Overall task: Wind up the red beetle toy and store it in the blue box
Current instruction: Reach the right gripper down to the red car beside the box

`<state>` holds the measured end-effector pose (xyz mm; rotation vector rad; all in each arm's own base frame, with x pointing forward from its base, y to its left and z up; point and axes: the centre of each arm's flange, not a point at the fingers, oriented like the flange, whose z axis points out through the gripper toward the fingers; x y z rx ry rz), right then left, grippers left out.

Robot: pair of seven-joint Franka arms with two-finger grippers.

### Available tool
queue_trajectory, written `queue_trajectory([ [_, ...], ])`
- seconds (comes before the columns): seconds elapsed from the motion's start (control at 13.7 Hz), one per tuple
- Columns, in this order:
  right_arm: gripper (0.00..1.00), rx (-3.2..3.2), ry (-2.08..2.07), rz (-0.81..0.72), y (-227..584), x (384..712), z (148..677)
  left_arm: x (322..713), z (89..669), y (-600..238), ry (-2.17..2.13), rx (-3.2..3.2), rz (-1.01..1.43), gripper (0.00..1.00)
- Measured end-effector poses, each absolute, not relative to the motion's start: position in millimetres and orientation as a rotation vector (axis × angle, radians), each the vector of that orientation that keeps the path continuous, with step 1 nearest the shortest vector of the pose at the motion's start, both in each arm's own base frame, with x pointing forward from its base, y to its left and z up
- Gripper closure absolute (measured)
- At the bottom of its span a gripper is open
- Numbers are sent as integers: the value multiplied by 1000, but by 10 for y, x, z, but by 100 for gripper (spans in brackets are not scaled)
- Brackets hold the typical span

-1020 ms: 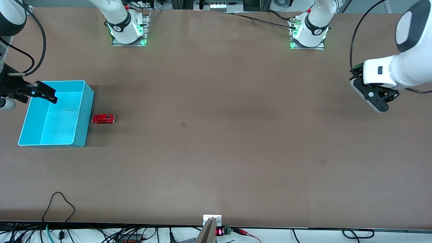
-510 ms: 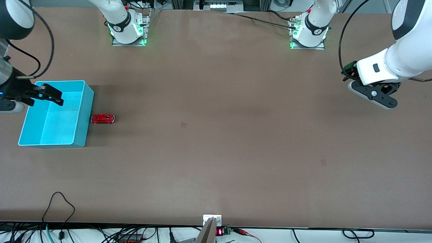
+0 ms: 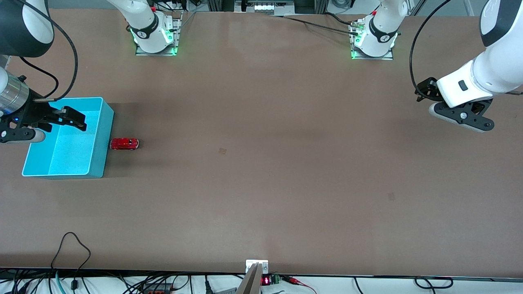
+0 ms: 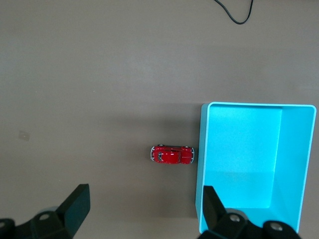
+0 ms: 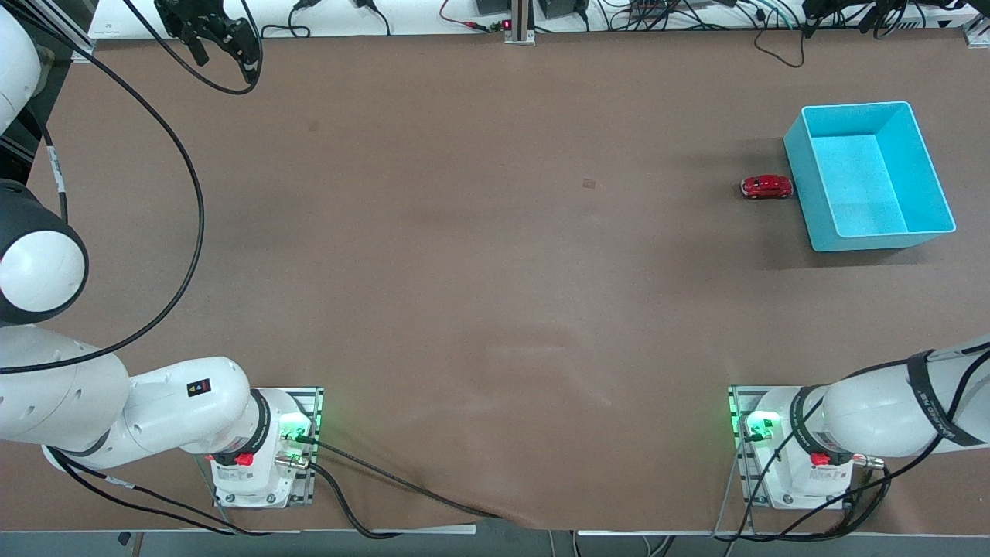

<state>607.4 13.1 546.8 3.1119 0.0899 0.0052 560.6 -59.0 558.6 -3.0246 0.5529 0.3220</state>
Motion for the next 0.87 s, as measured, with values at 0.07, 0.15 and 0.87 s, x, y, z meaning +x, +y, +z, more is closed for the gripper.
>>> queue_trajectory([
  [0.07,0,3111,98,0,163,6080,5450,5607,5579,-607,523,-3028,323,0],
  [0.15,0,3111,104,-4,188,6085,5433,5610,5568,-619,496,-3026,325,0],
  [0.87,0,3104,293,-111,300,6213,4994,5597,5656,-686,130,-3056,116,0],
])
